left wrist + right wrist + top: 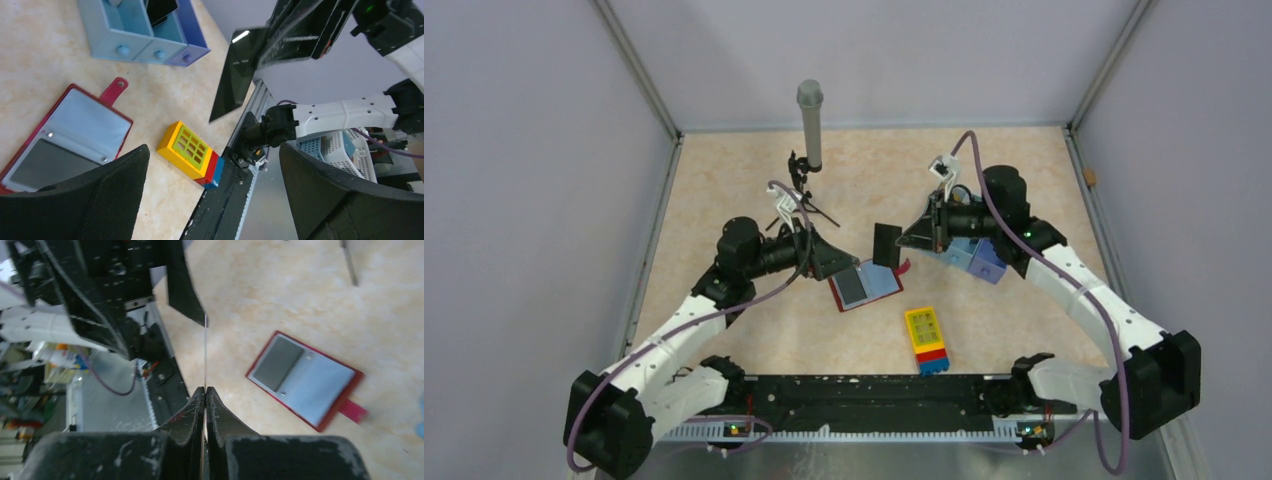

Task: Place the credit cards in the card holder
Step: Pick up the credit card from the storage box.

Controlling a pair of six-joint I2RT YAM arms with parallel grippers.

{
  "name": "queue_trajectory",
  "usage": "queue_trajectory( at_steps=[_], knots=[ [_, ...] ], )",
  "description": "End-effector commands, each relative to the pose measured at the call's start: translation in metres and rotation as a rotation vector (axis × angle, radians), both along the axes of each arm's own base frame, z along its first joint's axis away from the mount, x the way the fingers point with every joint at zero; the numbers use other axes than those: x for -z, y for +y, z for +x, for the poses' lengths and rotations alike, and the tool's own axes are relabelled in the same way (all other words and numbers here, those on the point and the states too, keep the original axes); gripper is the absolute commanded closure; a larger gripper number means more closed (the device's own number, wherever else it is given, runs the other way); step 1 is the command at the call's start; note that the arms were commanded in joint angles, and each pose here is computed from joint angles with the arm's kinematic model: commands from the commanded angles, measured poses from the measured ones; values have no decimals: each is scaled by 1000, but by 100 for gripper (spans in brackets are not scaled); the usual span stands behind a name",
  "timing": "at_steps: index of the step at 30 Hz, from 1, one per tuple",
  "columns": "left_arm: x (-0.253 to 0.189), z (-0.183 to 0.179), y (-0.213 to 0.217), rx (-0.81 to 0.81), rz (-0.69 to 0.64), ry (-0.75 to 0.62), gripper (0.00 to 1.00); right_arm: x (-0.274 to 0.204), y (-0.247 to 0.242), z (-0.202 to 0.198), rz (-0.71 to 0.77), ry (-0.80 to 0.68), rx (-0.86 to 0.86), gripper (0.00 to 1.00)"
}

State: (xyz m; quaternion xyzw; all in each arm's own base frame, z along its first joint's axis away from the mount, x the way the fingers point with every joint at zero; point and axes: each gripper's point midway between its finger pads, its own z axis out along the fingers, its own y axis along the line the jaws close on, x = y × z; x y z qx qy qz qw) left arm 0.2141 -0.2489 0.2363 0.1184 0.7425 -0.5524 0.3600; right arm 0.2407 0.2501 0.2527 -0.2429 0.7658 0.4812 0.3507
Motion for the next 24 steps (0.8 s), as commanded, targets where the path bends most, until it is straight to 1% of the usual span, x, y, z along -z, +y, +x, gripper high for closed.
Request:
queue_trajectory(
  at_steps=[1,3,5,6,7,8,13,18,20,21,24],
  knots=[
    [-35,-12,-18,104,-128,-108,2,-32,34,-36,141,-49,-254,100],
    [-36,-15,-23,130,-130,-107,2,-37,40,-41,156,-54,-288,100],
    [-36,-20,-28,159,-131,-107,6,-39,43,-43,171,-49,-310,100],
    [-36,-23,-30,172,-133,-107,11,-38,43,-44,172,-35,-315,100],
    [-36,-25,-32,184,-134,-106,22,-38,44,-43,172,-34,-316,100],
    [-36,-27,-34,193,-135,-104,30,-37,44,-42,171,-33,-316,100],
    [-36,-35,-39,226,-148,-106,55,-30,47,-37,159,-21,-306,100],
    [-33,-35,-42,235,-158,-80,76,-23,50,-34,142,-11,-304,100],
    [-31,-35,-43,230,-165,-63,83,-19,50,-32,129,-3,-298,100],
    [-30,-35,-43,226,-173,-53,84,-17,50,-31,126,0,-296,100],
    [-27,-36,-44,226,-205,-24,85,-11,51,-30,126,13,-296,100]
  ],
)
